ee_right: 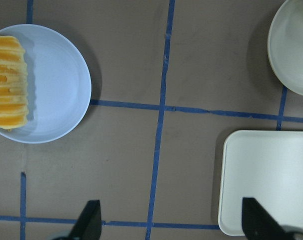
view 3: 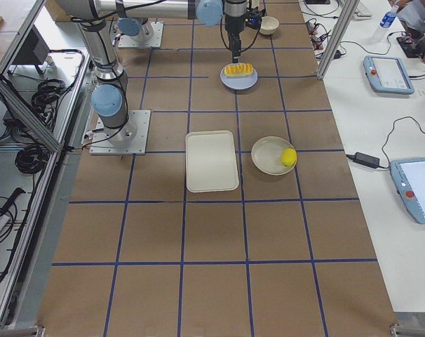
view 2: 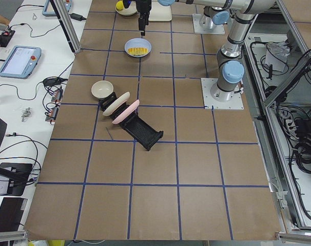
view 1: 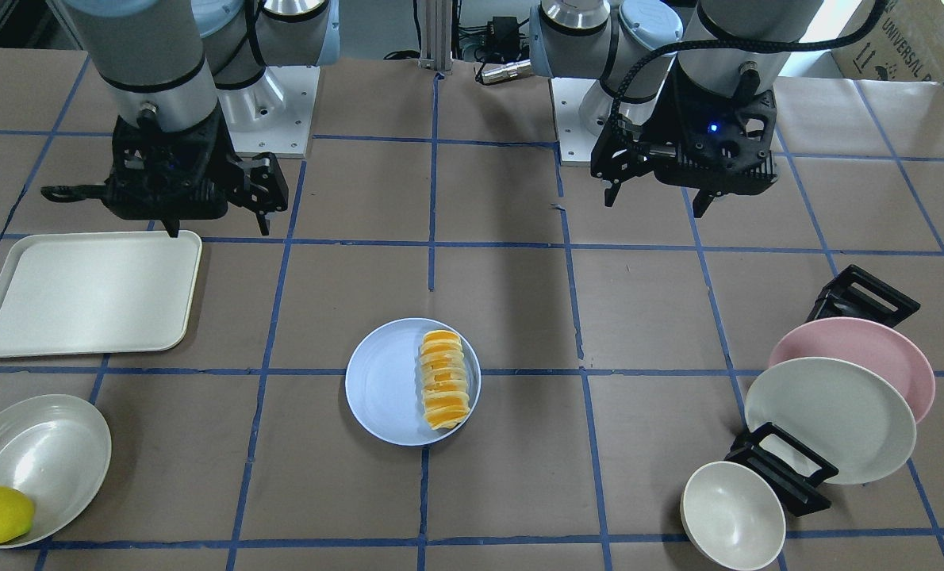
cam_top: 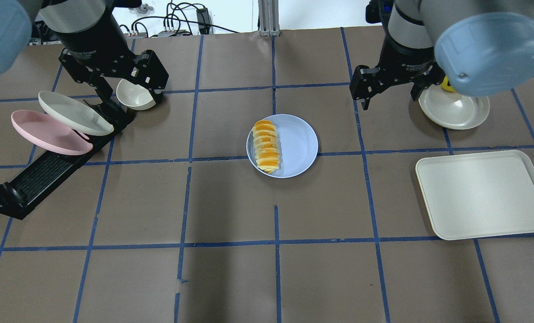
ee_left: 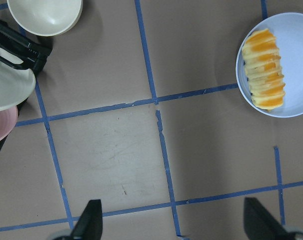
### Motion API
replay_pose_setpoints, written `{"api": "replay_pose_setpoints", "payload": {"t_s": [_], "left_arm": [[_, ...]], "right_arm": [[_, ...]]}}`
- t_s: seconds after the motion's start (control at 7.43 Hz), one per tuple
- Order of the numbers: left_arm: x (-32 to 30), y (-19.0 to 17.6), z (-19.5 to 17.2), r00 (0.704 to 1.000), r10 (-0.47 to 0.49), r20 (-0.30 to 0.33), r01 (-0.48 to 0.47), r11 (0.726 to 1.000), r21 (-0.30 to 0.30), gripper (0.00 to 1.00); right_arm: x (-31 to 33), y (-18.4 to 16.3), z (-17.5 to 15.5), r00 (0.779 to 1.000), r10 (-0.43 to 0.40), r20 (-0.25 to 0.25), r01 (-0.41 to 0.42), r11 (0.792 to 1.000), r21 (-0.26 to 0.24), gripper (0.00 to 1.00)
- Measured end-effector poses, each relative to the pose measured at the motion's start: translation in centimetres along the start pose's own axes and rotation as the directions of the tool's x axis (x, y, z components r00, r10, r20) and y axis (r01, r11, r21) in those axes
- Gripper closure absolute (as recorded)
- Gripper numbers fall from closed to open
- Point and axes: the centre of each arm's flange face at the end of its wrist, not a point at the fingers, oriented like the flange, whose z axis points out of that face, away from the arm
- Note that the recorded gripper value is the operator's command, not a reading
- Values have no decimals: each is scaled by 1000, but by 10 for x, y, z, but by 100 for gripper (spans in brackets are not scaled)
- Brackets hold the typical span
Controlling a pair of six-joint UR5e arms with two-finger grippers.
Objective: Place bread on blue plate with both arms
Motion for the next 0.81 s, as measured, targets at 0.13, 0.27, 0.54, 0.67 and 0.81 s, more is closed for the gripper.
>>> {"api": "replay_pose_setpoints", "payload": {"t_s": [0.13, 0.27, 0.54, 0.67, 0.81], "left_arm": [[1, 0, 1, 1000, -10, 0, 10, 1000, -1, 0], [1, 1, 2, 1000, -13, 0, 13, 1000, -3, 0], [2, 3, 2, 1000, -14, 1, 14, 1000, -2, 0], [2, 2, 1, 1000, -14, 1, 14, 1000, -1, 0], [2, 2, 0, 1000, -15, 1, 15, 1000, 1, 0]], "right_arm": [[2, 12, -13, 1000, 1, 11, -1, 1000, 3, 0], [0, 20, -23, 1000, 1, 24, -1, 1000, 7, 0], [2, 27, -32, 1000, 7, 23, -7, 1000, 13, 0], [4, 27, -33, 1000, 9, 15, -10, 1000, 14, 0], [6, 27, -34, 1000, 12, 8, -12, 1000, 14, 0]]}}
